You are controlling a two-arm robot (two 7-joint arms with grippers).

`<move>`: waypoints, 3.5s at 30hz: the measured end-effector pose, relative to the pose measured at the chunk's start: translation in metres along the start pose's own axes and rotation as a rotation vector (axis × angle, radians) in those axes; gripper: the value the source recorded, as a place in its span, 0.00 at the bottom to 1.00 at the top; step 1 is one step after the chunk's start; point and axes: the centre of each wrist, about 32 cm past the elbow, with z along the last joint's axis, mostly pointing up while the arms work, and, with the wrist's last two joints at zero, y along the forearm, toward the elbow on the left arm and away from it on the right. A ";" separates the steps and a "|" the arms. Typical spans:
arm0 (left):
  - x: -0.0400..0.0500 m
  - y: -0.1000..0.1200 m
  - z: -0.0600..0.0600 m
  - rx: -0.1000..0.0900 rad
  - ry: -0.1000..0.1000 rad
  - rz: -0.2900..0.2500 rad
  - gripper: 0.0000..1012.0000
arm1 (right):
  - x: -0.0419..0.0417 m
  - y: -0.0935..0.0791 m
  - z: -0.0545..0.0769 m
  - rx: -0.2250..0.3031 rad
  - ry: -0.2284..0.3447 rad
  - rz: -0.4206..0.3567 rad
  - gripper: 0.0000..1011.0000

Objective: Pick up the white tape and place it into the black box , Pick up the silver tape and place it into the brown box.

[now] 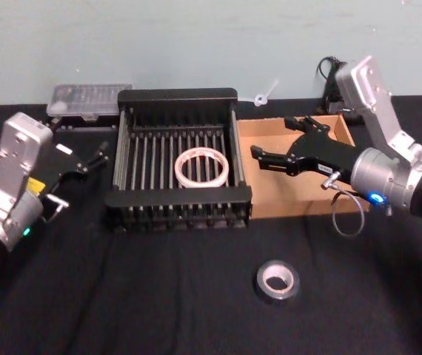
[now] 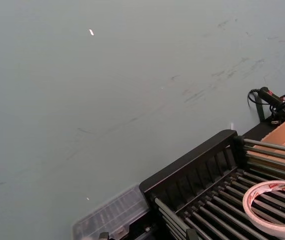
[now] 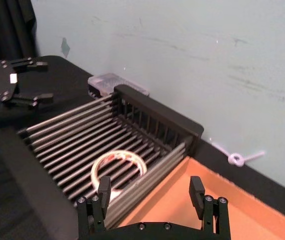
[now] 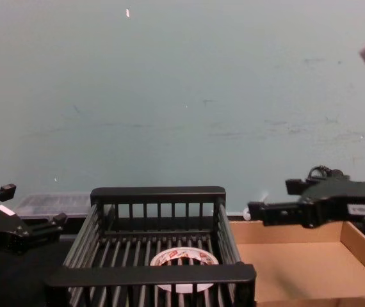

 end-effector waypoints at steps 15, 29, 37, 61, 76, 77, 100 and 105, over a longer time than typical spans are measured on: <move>0.0000 0.000 0.000 0.000 0.000 0.000 0.99 | -0.0251 -0.052 -0.015 -0.092 0.030 0.031 0.99; 0.0000 0.000 0.000 0.000 0.000 0.000 0.99 | -0.0397 -0.076 -0.027 -0.183 0.056 0.066 0.99; 0.0000 0.000 0.000 0.000 0.000 0.000 0.99 | -0.0463 -0.078 -0.032 -0.233 0.067 0.101 0.99; 0.0000 0.000 0.000 0.000 0.000 0.000 0.99 | -0.0535 -0.081 -0.044 -0.331 0.099 0.152 0.99; 0.0000 0.000 0.000 0.000 0.000 0.000 0.99 | -0.0496 -0.074 -0.048 -0.365 0.127 0.169 0.99; 0.0000 0.000 0.000 0.000 0.000 0.000 0.99 | -0.0495 -0.073 -0.048 -0.365 0.128 0.169 0.99; 0.0000 0.000 0.000 0.000 0.000 0.000 0.99 | -0.0461 -0.064 -0.051 -0.372 0.132 0.168 0.99; 0.0000 0.000 0.000 0.000 0.000 0.000 0.99 | -0.0461 -0.064 -0.051 -0.372 0.132 0.168 0.99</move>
